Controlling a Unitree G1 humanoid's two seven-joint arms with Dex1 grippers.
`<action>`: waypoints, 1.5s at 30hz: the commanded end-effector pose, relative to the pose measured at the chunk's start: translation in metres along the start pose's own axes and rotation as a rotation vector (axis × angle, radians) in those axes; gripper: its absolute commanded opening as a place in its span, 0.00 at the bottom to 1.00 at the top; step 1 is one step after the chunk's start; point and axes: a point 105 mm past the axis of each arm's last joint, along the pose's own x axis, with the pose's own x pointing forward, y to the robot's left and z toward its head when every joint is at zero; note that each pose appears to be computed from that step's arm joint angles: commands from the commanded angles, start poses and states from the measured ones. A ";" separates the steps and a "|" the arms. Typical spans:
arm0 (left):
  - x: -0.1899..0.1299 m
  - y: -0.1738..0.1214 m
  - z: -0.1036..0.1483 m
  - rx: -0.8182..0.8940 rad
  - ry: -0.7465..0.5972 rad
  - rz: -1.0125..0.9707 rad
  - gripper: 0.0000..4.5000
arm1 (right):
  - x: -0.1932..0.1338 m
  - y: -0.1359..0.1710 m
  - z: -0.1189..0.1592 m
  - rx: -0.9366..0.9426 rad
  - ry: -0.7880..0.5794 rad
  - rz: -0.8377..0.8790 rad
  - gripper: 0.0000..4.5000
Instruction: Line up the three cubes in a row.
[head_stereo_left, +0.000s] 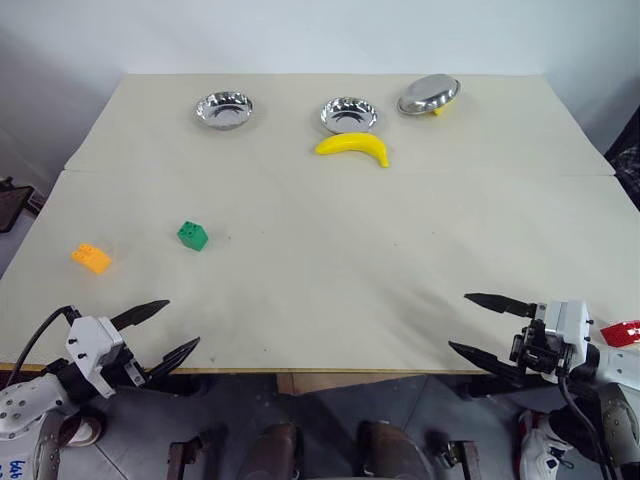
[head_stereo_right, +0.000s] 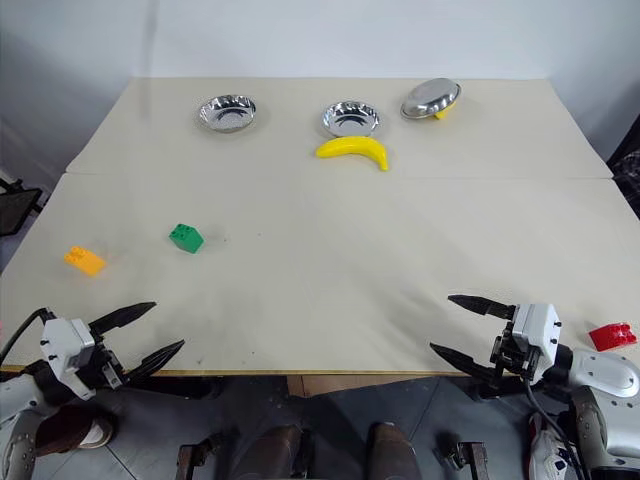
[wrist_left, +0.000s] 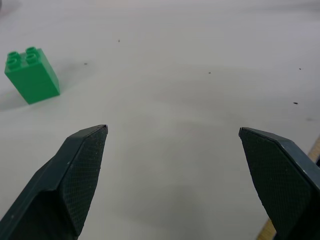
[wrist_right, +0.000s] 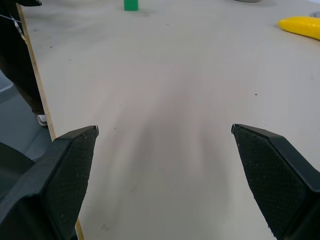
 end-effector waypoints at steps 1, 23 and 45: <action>-0.002 0.003 0.009 0.044 -0.013 0.016 0.99 | -0.004 -0.005 0.006 -0.026 -0.006 -0.010 1.00; 0.090 -0.042 0.061 -0.015 -0.238 -0.446 0.99 | -0.144 -0.026 0.064 0.172 -0.092 -0.839 1.00; 0.075 -0.069 0.088 -0.040 -0.238 -0.492 0.99 | -0.191 -0.043 0.001 0.402 0.221 -1.069 1.00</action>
